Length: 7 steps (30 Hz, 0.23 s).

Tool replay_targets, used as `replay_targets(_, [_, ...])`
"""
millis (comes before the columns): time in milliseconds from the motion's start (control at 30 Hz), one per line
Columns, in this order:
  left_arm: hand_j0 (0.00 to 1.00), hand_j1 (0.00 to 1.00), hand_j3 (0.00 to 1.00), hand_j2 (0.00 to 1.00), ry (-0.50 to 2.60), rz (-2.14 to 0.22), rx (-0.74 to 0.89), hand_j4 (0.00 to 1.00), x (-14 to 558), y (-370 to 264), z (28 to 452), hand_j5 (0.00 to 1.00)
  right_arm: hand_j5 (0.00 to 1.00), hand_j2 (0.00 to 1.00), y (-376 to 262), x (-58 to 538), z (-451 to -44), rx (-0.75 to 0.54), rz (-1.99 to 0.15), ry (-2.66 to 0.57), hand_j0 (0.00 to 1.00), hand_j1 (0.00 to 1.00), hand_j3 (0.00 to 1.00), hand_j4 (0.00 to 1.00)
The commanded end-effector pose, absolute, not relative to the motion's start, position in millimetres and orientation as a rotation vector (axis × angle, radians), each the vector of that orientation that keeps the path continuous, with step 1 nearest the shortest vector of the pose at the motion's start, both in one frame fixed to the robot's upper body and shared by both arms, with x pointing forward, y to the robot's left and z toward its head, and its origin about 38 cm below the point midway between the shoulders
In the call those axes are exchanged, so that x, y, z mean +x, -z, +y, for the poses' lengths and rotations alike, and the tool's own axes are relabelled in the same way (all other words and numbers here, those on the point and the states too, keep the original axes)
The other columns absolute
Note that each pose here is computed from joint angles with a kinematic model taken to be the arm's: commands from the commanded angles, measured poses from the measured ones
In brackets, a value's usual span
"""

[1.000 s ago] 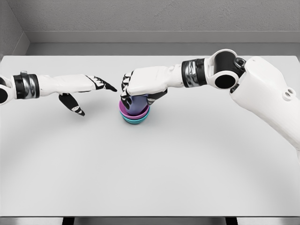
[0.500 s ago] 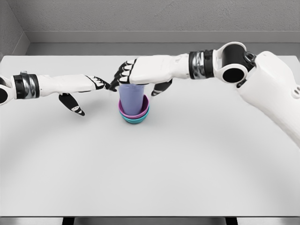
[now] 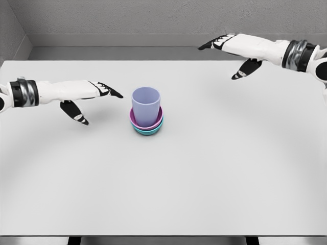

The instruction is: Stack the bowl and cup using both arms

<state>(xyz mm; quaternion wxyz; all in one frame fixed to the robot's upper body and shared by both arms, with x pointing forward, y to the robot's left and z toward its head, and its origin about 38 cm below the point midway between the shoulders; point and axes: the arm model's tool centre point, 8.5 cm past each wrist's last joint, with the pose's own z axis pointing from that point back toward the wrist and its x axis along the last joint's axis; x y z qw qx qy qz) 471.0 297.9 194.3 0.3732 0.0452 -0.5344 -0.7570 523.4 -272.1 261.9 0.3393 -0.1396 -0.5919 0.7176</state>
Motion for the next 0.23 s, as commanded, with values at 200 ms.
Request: replay_targets(200, [1.0, 1.0, 1.0, 1.0, 1.895, -1.337, 0.118, 1.0, 472.8, -184.9, 311.4, 1.0, 1.0, 1.0, -251.1, 525.9, -282.0, -0.355, -1.5, -1.846, 1.0, 1.0, 1.0, 1.0])
